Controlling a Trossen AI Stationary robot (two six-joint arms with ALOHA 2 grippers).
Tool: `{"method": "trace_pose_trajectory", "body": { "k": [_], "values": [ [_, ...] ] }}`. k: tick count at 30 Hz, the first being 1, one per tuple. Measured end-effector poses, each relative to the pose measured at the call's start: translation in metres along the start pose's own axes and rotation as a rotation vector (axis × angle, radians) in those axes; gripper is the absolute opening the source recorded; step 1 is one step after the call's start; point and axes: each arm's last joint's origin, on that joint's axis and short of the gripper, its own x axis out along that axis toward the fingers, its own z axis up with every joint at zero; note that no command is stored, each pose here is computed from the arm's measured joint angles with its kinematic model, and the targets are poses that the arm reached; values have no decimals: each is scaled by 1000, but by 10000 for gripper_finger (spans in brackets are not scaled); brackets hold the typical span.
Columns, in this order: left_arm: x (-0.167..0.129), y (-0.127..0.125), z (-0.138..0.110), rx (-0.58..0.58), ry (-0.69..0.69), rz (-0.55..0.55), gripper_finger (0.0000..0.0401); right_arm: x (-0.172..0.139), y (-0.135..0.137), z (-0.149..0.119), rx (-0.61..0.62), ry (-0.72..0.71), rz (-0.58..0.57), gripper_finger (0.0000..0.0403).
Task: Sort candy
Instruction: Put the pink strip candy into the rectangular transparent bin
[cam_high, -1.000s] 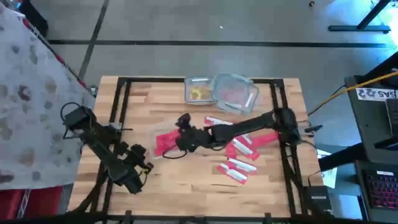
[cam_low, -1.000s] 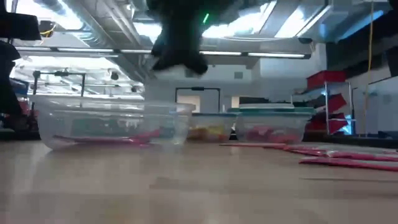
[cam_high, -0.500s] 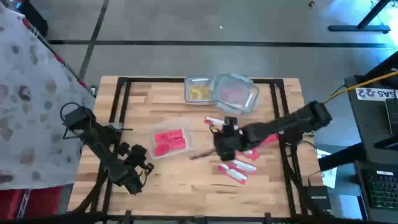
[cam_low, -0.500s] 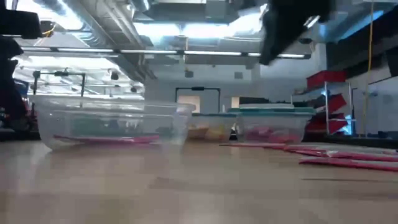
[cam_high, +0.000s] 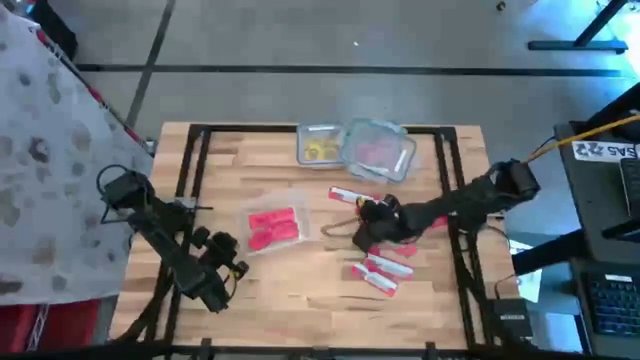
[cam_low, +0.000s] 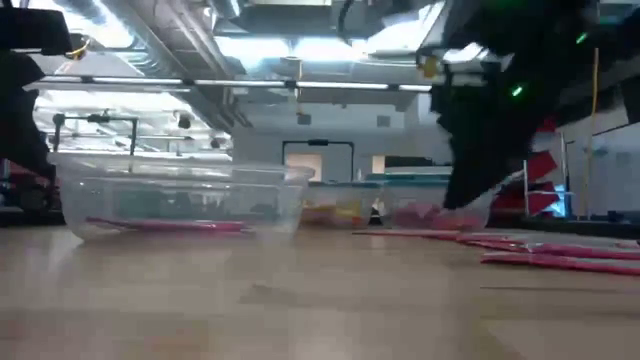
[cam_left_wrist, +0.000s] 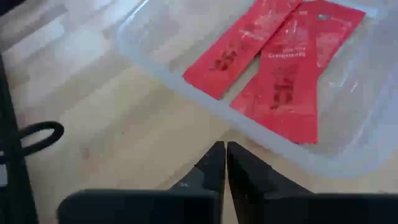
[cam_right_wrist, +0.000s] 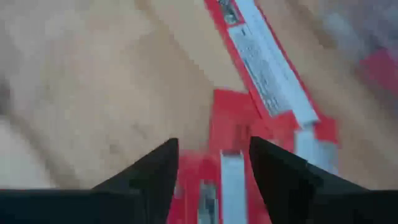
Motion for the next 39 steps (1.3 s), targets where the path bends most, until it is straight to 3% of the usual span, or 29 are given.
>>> {"method": "trace_pose_trajectory", "body": {
  "k": [5,13,17,22,24,29,35,39],
  "values": [
    [0,0,0,-1,1,1,0,12,-14,6,68,42,7,186],
    [0,0,0,-5,1,0,0,34,-9,-1,38,108,25,180],
    [0,0,0,-9,2,-1,0,41,-5,-2,42,91,27,136],
    [0,-1,0,-13,2,-2,0,42,-1,1,10,77,86,33],
    [0,0,0,-13,2,-2,0,39,2,3,-32,79,99,12],
    [0,0,0,-14,6,-1,0,23,13,12,-101,38,142,8],
    [0,0,-1,-11,27,7,0,-11,34,37,-190,-106,238,6],
    [0,1,-3,16,116,38,0,-32,49,57,-271,-198,281,3]
  ]
}}
